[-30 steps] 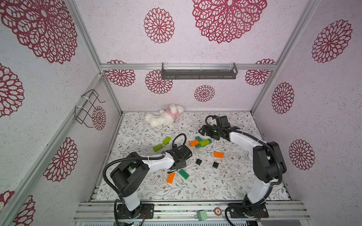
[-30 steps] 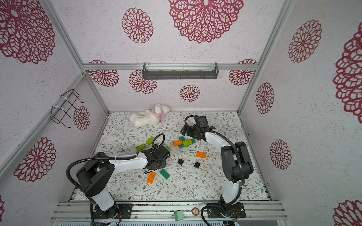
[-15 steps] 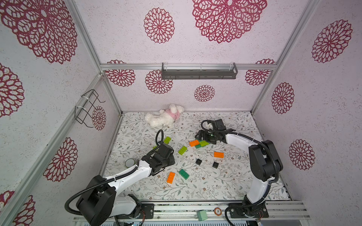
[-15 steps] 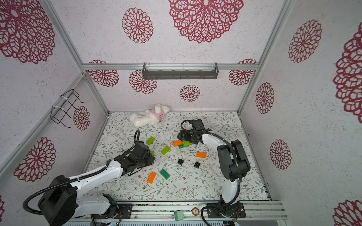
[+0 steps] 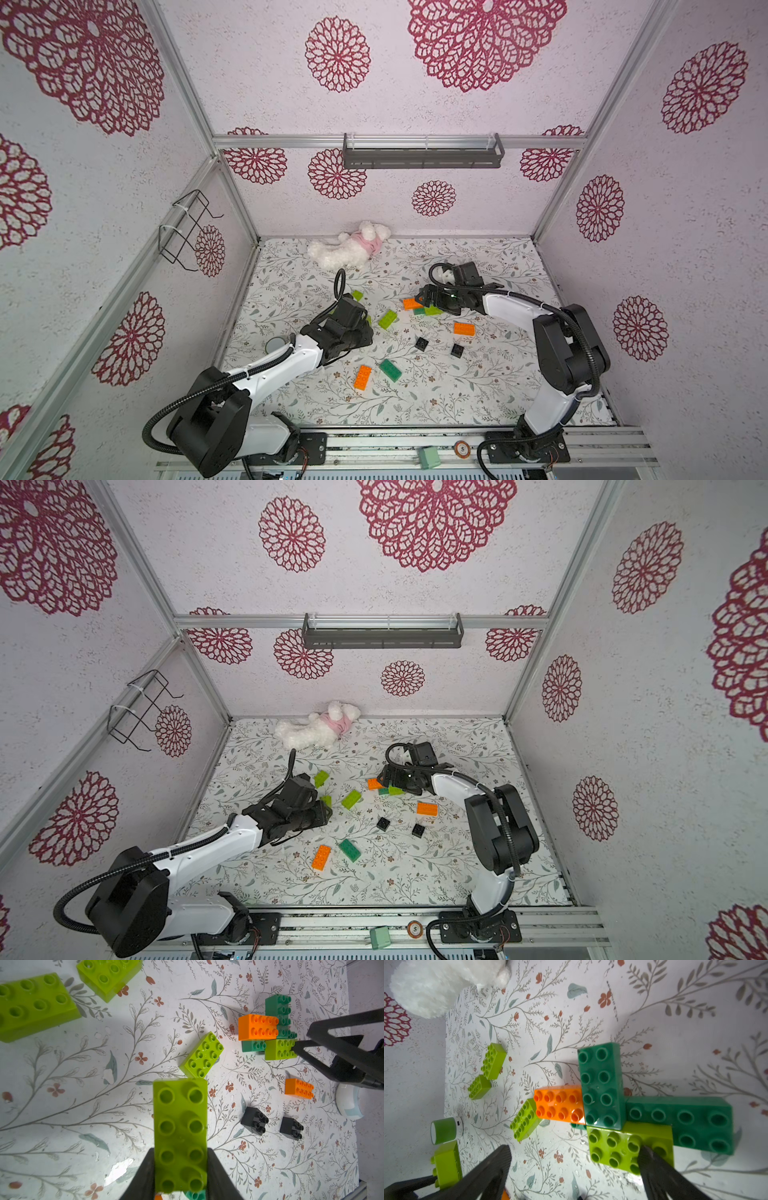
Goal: Assemble a small pinwheel with lego
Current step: Adjust the lego brick at the center of the board.
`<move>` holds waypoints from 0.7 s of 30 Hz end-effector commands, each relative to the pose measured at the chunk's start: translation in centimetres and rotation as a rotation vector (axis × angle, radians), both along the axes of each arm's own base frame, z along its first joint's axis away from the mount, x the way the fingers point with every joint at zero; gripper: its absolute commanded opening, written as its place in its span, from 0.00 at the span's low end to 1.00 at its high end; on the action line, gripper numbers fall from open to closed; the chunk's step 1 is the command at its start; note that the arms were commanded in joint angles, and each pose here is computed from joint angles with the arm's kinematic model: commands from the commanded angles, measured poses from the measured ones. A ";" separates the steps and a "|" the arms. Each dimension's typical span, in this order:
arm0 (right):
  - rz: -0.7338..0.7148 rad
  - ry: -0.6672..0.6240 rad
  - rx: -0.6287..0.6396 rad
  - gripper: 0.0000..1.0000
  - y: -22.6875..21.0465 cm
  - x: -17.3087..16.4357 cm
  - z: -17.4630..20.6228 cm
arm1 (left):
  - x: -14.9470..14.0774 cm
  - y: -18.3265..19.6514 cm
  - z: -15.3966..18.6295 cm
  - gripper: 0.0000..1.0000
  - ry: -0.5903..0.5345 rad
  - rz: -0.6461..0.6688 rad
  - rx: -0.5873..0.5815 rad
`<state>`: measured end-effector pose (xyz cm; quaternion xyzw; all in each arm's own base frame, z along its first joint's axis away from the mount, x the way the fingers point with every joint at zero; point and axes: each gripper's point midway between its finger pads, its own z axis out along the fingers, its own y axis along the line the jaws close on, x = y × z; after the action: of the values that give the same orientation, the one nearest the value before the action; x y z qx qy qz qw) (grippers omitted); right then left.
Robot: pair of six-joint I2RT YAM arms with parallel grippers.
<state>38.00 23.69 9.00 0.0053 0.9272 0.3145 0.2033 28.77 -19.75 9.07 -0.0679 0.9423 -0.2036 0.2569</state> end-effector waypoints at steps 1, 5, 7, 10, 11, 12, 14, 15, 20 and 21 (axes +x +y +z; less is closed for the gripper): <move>-0.002 -0.012 0.086 0.99 1.3 -1.1 2.5 | 1.0 -0.6 1.1 0.23 -0.038 -0.020 -0.015; 0.001 -0.022 0.115 0.99 2.0 -1.6 3.7 | 1.2 -1.0 1.0 0.23 -0.035 -0.029 -0.021; 0.000 -0.023 0.118 0.99 2.2 -1.6 4.0 | 1.3 -1.1 1.1 0.23 -0.036 -0.039 -0.020; -0.009 -0.034 0.106 0.99 1.9 -1.5 4.3 | 1.4 -1.4 1.3 0.23 -0.043 -0.067 -0.015; -0.014 -0.039 0.093 0.99 1.7 -1.3 4.3 | 1.5 -1.5 1.5 0.23 -0.050 -0.076 -0.010; -0.012 -0.047 0.080 0.99 1.6 -1.2 4.4 | 1.6 -1.7 1.7 0.23 -0.055 -0.091 -0.006; -0.003 -0.059 0.070 0.99 1.6 -1.0 4.7 | 1.8 -2.3 2.1 0.23 -0.069 -0.132 -0.005; 0.007 -0.068 0.071 0.99 1.7 -1.0 5.0 | 1.9 -2.7 2.3 0.23 -0.077 -0.155 0.000; 0.009 -0.107 0.045 0.99 1.0 -0.1 6.1 | 2.2 -5.0 2.2 0.22 -0.111 -0.284 0.086; 0.003 -0.110 0.051 0.99 0.8 0.2 6.3 | 2.3 -5.4 1.9 0.22 -0.110 -0.297 0.097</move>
<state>37.25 25.34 12.55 0.0011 0.9147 0.3399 0.2187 30.99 -23.88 11.38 0.0433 0.9365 -0.2127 0.2756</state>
